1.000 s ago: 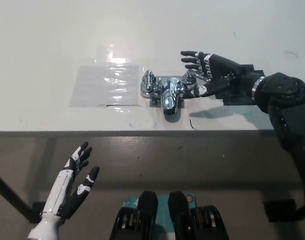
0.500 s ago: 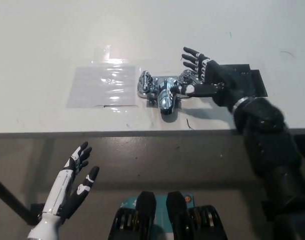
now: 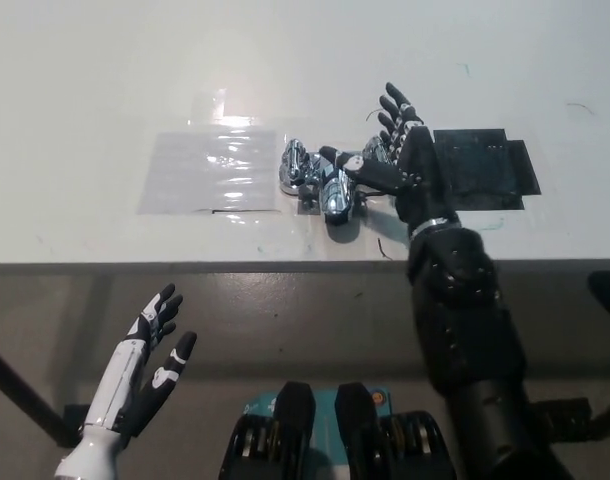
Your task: The faucet is at the center of the desk and the robot turn off the faucet by turning the right faucet handle using the right hand
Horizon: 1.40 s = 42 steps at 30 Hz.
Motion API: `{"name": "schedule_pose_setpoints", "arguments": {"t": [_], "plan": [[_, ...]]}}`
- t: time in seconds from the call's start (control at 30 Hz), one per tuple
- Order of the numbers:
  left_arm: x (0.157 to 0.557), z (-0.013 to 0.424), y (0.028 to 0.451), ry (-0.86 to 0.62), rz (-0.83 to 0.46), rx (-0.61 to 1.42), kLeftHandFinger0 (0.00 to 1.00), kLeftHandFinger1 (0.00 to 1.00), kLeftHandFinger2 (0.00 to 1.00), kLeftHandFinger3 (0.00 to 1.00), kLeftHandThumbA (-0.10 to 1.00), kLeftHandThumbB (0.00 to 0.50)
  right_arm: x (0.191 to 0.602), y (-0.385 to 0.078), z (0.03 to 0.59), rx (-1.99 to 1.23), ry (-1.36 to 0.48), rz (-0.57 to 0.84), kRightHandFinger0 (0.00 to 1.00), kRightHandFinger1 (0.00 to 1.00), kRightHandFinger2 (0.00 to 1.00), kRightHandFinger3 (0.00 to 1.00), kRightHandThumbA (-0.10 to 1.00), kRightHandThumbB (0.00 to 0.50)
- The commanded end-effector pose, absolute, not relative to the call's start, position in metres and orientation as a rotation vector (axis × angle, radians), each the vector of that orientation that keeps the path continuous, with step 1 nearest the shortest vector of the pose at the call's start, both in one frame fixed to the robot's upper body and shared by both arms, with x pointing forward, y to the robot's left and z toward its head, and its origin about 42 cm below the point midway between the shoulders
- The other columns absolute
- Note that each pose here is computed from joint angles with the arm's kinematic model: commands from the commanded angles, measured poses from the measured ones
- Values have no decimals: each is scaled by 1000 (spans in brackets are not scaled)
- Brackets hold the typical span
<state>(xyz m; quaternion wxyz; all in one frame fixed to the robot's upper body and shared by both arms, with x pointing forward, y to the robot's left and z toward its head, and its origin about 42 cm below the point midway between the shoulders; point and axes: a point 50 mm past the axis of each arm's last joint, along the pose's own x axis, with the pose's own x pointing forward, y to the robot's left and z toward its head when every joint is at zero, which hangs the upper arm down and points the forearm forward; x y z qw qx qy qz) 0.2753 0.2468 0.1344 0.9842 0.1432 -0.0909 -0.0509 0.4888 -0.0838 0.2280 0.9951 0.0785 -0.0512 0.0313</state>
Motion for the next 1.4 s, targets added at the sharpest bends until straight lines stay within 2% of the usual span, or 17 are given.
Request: {"name": "schedule_pose_setpoints", "arguments": {"t": [0.0,0.37,0.53,0.57,0.6,0.63,0.7,0.73,0.87,0.97,1.03,1.1,1.17,1.23,1.37], "plan": [[283,150,250,-236,-108,307,1000,1000,1000,1000,813,129,458,-13,304,85,-269,-54,1000,1000,1000,1000,1000,150],[285,153,250,-247,-114,315,1000,1000,1000,1000,797,123,452,-22,305,69,-303,-136,1000,1000,1000,1000,1000,106],[286,154,251,-251,-112,326,1000,1000,1000,1000,788,116,457,-47,308,50,-417,-218,1000,1000,1000,1000,1000,92],[286,154,251,-252,-113,323,1000,1000,1000,1000,788,116,457,-50,310,46,-436,-227,1000,1000,1000,1000,1000,107],[287,154,251,-254,-114,320,1000,1000,1000,1000,787,116,457,-56,312,48,-478,-243,1000,1000,1000,1000,1000,93],[287,154,251,-254,-115,321,1000,1000,1000,1000,788,116,456,-64,316,50,-526,-257,1000,1000,1000,1000,1000,102],[287,154,251,-252,-117,312,1000,1000,1000,1000,776,111,448,-78,327,28,-619,-266,1000,1000,1000,1000,1000,122],[288,155,251,-255,-115,320,1000,1000,1000,1000,782,120,436,-94,342,4,-717,-255,1000,1000,1000,1000,1000,168],[289,155,252,-256,-114,332,1000,1000,1000,1000,799,119,408,-123,367,-25,-900,-272,1000,1000,1000,1000,1000,202],[290,156,253,-259,-114,334,1000,1000,1000,1000,803,126,362,-153,382,-57,-1073,-235,1000,1000,1000,1000,1000,192],[289,156,254,-258,-112,337,1000,1000,1000,1000,819,135,345,-161,381,-70,-1111,-220,1000,1000,1000,1000,1000,174],[290,156,254,-265,-111,336,1000,1000,1000,1000,838,142,331,-168,377,-71,-1128,-210,1000,1000,1000,1000,1000,170],[291,156,254,-289,-114,341,1000,1000,1000,1000,939,183,312,-181,348,-113,-1081,-176,1000,1000,1000,1000,1000,154],[292,156,254,-297,-114,342,1000,1000,1000,1000,1000,191,306,-185,335,-122,-1047,-162,1000,1000,1000,1000,1000,165],[289,152,255,-322,-106,315,1000,1000,1000,1000,1000,224,296,-190,284,-146,-907,-97,1000,1000,1000,1000,1000,143]]}}
